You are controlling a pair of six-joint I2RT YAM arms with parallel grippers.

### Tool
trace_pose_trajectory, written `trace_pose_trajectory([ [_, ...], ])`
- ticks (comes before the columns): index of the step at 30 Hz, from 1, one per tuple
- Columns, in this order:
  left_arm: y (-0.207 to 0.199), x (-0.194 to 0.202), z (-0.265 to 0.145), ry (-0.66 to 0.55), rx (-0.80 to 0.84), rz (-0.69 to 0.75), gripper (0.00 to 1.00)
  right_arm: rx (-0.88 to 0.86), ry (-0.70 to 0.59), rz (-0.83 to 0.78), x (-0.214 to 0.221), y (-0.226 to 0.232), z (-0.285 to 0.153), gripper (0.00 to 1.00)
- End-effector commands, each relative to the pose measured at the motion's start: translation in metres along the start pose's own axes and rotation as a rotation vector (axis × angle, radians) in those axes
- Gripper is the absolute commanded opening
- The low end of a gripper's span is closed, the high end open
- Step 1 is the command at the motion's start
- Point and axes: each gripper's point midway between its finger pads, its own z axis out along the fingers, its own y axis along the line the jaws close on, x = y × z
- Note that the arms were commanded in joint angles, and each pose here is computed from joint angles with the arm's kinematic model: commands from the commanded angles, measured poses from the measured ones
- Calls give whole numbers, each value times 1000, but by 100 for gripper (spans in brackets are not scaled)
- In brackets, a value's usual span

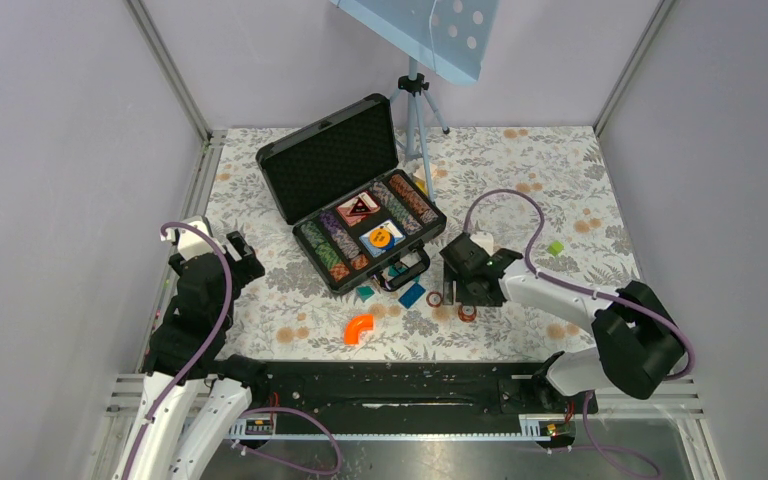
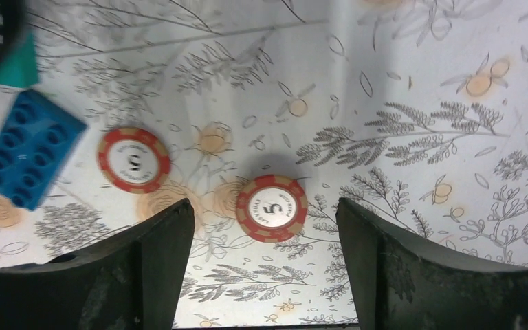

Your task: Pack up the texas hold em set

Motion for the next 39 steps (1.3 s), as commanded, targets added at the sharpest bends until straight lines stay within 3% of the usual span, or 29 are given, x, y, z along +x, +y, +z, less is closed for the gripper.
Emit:
trace_pose_trajectory([
  [1,-5,-9,0,-35,26,-8,77,-58,-84,-89,-37,19,-18,82],
  [7,-5,-9,0,-36,26,-9,77,-149,-86,-172,-54,51,-17,81],
  [17,-5,-9,-1,-37,23,-9,77,-180,-15,-250,-36,82,2,80],
  [24,-5,-9,0,-35,24,-8,78,-158,0,-252,-25,82,16,79],
  [39,-4,-9,-1,-38,21,-9,81,-106,35,-279,-13,74,27,67],
])
